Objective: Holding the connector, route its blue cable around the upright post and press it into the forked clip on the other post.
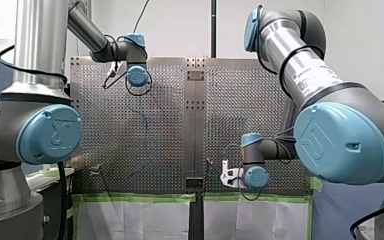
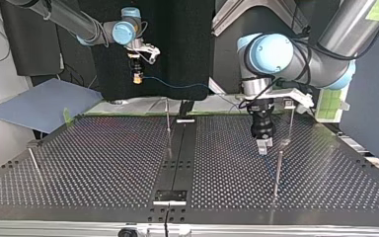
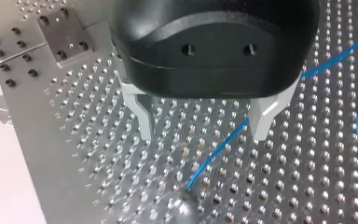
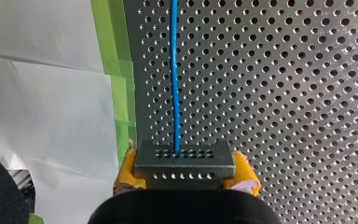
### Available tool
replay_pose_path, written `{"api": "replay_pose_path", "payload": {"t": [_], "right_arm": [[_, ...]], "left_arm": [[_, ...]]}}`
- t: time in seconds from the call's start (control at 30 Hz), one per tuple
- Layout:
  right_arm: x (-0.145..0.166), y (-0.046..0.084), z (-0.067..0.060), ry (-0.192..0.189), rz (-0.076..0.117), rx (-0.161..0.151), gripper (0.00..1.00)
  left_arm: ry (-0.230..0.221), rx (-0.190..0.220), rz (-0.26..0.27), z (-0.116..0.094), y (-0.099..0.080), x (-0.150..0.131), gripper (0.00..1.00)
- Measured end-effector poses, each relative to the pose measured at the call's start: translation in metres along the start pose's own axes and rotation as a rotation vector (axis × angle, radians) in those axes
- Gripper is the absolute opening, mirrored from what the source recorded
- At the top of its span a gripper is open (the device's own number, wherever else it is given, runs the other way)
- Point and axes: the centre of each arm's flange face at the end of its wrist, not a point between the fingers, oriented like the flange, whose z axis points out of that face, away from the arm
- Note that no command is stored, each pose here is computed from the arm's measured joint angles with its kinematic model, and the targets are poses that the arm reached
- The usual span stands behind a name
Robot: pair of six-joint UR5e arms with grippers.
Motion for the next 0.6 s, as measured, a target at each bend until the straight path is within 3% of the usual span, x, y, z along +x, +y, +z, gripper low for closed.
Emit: {"api": "replay_pose_path", "payload": {"t": [0.37,0.6], "right_arm": [[0.0,0.0,0.0,-0.003,-0.001,0.001,0.0],[0.0,0.0,0.0,-0.003,-0.002,0.001,0.0]], "left_arm": [[0.028,0.026,0.049,-0.002,-0.015,0.012,1.0],[0.087,0.016,0.113,0.001,-0.031,0.036,1.0]]}}
